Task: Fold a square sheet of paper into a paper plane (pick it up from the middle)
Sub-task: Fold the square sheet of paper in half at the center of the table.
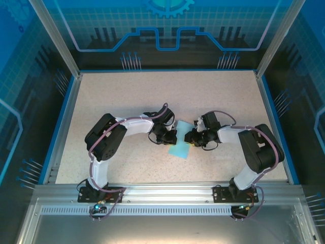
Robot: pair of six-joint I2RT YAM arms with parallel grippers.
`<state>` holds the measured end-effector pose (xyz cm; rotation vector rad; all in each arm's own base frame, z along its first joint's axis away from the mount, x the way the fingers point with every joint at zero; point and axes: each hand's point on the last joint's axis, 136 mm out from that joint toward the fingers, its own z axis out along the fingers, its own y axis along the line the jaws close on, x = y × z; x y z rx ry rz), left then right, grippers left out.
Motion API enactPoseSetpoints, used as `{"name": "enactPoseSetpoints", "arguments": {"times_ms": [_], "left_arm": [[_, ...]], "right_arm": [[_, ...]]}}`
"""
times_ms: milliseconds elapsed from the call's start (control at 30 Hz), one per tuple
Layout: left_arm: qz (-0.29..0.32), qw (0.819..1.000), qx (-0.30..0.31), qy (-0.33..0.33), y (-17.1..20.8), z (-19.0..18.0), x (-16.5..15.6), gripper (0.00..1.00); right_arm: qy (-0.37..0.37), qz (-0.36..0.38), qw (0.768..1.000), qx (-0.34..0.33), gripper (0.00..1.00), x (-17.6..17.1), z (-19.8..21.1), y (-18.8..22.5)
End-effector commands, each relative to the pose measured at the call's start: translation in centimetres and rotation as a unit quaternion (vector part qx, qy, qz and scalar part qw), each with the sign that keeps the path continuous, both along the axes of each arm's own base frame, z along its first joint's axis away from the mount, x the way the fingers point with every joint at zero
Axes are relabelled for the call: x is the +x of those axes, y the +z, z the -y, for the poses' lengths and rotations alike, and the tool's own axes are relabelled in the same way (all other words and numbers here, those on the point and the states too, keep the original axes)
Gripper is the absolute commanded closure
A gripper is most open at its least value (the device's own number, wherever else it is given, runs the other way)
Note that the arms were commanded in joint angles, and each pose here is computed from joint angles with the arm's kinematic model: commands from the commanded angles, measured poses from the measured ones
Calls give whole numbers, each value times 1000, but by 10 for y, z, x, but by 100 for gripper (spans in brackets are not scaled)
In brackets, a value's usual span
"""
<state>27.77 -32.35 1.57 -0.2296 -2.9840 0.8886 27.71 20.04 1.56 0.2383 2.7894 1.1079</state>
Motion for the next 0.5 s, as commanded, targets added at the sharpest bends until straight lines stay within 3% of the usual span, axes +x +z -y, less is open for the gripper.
{"name": "enactPoseSetpoints", "arguments": {"times_ms": [0,233,467], "left_arm": [[-7,1000,14,-9,-6,-4,-7,100],[-6,1000,16,-8,-6,-4,-7,100],[-6,1000,13,-7,-4,-4,-6,100]], "right_arm": [[4,0,1000,13,76,3,1,4],[-4,48,999,15,74,33,8,38],[-18,9,1000,6,75,44,13,1]]}}
